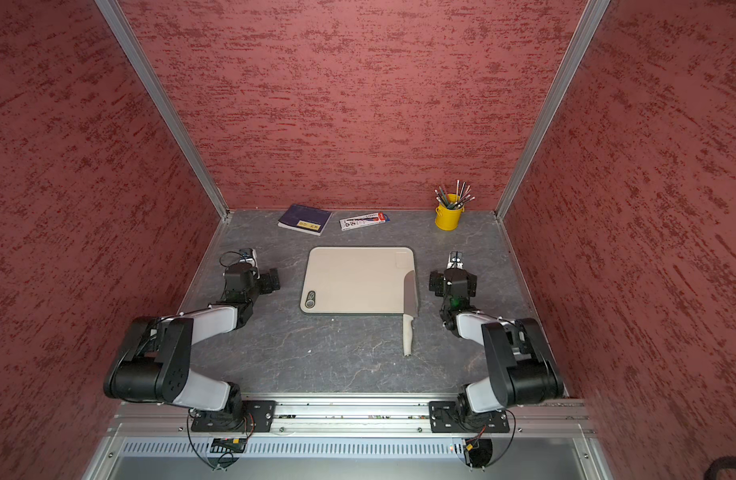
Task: Align the knife with the edge of the cutting board
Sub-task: Reset both arms
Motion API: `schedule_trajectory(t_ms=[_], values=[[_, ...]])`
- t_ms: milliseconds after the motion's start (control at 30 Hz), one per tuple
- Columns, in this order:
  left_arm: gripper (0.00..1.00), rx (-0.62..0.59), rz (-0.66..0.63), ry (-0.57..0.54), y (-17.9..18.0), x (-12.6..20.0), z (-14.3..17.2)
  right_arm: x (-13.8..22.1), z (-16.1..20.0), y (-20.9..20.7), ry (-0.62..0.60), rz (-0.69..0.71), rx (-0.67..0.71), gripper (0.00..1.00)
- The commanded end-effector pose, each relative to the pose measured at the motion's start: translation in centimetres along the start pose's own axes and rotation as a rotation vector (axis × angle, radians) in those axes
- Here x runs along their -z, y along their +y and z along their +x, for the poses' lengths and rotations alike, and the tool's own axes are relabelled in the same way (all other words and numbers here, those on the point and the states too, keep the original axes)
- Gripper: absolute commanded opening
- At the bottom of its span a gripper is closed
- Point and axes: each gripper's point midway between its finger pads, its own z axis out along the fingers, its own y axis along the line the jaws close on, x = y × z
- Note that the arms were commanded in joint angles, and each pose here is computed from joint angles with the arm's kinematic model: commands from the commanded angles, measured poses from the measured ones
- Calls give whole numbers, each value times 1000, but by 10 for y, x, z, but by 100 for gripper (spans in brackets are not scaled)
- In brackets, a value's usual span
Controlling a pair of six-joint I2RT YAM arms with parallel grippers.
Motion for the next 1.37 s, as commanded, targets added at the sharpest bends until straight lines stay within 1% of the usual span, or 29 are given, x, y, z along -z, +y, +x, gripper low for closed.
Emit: schedule_trajectory(t_ms=[0, 67, 100, 133, 167, 200, 233, 267, 300, 333, 367, 400, 433, 1333], values=[[100, -24, 72, -155, -7, 2, -35, 8, -44, -4, -213, -9, -33, 98], [100, -31, 113, -204, -11, 13, -31, 23, -37, 0, -274, -81, -47, 98], [100, -32, 164, -244, -15, 19, -28, 26, -30, 10, -303, -164, -26, 98], [100, -53, 203, -314, -19, 27, -25, 26, -29, 14, -309, -190, -4, 98], [100, -72, 212, -319, -23, 31, -18, 21, -28, 11, -274, -166, -13, 98], [100, -78, 205, -286, -24, 30, -17, 16, -31, 6, -272, -130, -30, 98], [100, -73, 179, -293, -21, 23, -21, 10, -31, -2, -246, -82, -51, 98], [100, -50, 145, -269, -16, 18, -23, 7, -31, -6, -226, -59, -67, 98], [100, -22, 154, -228, -11, 13, -22, 7, -32, -7, -236, -62, -72, 99], [100, -12, 171, -241, -10, 13, -24, 6, -30, -7, -225, -61, -71, 99], [100, -14, 165, -219, -9, 13, -21, 6, -31, -8, -230, -60, -72, 98], [100, -18, 165, -241, -10, 13, -23, 7, -31, -7, -231, -61, -73, 98], [100, -16, 163, -228, -10, 13, -22, 8, -31, -8, -235, -62, -72, 98], [100, -14, 162, -232, -10, 13, -22, 8, -31, -8, -235, -65, -75, 98]])
